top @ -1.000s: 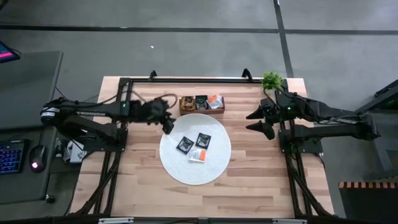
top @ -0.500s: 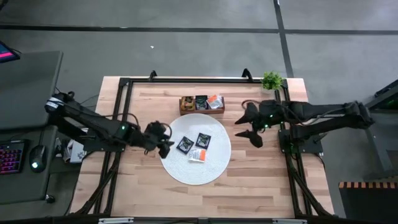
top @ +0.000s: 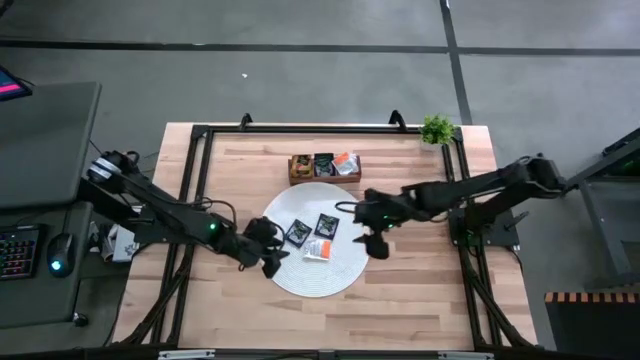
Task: Pick & Place Tea
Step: Put the white tea bag into the right section of the wooden organizer
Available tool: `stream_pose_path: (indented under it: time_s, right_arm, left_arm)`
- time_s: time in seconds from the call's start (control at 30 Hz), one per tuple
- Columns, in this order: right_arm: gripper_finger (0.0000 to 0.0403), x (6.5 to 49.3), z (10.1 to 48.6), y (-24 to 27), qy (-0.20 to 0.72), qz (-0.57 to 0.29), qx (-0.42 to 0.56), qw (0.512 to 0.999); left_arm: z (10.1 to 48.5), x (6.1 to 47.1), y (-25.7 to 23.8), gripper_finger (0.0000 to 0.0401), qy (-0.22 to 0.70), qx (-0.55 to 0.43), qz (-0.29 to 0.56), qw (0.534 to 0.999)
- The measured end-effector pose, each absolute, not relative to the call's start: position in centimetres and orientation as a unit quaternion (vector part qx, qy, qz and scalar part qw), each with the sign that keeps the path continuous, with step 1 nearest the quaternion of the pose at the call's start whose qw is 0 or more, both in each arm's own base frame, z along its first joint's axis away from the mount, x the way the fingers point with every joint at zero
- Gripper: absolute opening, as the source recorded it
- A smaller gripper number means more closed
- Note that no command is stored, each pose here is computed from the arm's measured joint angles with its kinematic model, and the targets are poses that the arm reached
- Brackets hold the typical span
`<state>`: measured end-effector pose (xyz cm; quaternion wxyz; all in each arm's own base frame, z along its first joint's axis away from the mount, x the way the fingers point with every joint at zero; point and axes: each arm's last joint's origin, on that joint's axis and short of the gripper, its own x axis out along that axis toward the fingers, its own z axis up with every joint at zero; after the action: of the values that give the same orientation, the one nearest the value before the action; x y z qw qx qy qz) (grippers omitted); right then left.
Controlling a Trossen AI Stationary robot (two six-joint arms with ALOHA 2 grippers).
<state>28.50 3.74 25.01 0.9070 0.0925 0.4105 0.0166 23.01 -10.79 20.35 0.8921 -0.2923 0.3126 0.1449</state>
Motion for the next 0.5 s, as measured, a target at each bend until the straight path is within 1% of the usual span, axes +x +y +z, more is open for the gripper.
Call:
stream_pose_path:
  time_s: [0.13, 0.23, 0.37, 0.5]
  right_arm:
    - [0.0262, 30.3, 23.0, 4.1, 0.421, 0.024, 0.131, 0.897]
    - [0.0249, 31.3, 22.4, 4.2, 0.415, 0.025, 0.145, 0.898]
    - [0.0217, 32.2, 22.1, 4.4, 0.405, 0.028, 0.146, 0.902]
    - [0.0175, 32.5, 22.0, 4.3, 0.397, 0.021, 0.136, 0.908]
  left_arm:
    - [19.5, 24.0, -11.4, 0.0186, 0.311, -0.306, 0.126, 0.891]
    - [18.8, 24.5, -11.7, 0.0186, 0.313, -0.306, 0.126, 0.89]
    - [18.0, 24.9, -11.9, 0.0186, 0.319, -0.308, 0.129, 0.887]
    - [17.6, 25.1, -12.0, 0.0186, 0.324, -0.313, 0.133, 0.883]
